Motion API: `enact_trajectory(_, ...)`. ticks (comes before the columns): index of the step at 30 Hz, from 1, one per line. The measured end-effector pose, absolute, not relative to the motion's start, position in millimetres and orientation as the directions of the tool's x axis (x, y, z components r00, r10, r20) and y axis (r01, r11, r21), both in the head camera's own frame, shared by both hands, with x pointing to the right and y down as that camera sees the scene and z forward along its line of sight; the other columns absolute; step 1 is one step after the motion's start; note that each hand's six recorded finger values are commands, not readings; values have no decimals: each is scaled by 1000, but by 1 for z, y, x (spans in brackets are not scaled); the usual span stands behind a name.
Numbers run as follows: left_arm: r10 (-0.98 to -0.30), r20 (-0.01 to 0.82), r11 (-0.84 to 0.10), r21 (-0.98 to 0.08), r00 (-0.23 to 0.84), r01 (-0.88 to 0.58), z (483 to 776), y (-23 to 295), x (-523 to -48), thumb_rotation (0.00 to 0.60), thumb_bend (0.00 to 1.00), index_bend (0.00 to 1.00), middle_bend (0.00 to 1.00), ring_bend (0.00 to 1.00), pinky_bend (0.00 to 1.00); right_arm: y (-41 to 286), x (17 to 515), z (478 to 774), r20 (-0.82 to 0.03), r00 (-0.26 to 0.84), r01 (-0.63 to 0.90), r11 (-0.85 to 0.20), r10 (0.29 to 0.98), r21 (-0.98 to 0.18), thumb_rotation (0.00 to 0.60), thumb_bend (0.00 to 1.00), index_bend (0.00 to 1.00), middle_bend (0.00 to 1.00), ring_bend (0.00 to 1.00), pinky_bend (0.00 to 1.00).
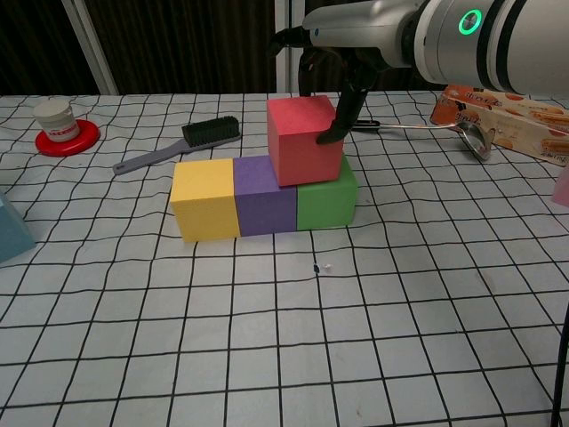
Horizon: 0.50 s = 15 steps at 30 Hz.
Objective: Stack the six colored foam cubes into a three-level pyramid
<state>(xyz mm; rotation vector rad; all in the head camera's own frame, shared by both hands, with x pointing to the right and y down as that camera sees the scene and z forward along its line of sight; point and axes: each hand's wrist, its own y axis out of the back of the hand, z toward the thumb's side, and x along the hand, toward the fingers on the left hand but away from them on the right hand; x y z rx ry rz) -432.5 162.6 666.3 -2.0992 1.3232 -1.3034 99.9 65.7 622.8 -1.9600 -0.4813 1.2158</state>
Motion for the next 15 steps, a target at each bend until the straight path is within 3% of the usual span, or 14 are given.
enact_trajectory(15,-835,530,-520,-672,149,-527,669,164,-434,600,18,61,120,58,120,69,95,624,-588,468,-78,-631,660,-771,600,211,0,524,92,0)
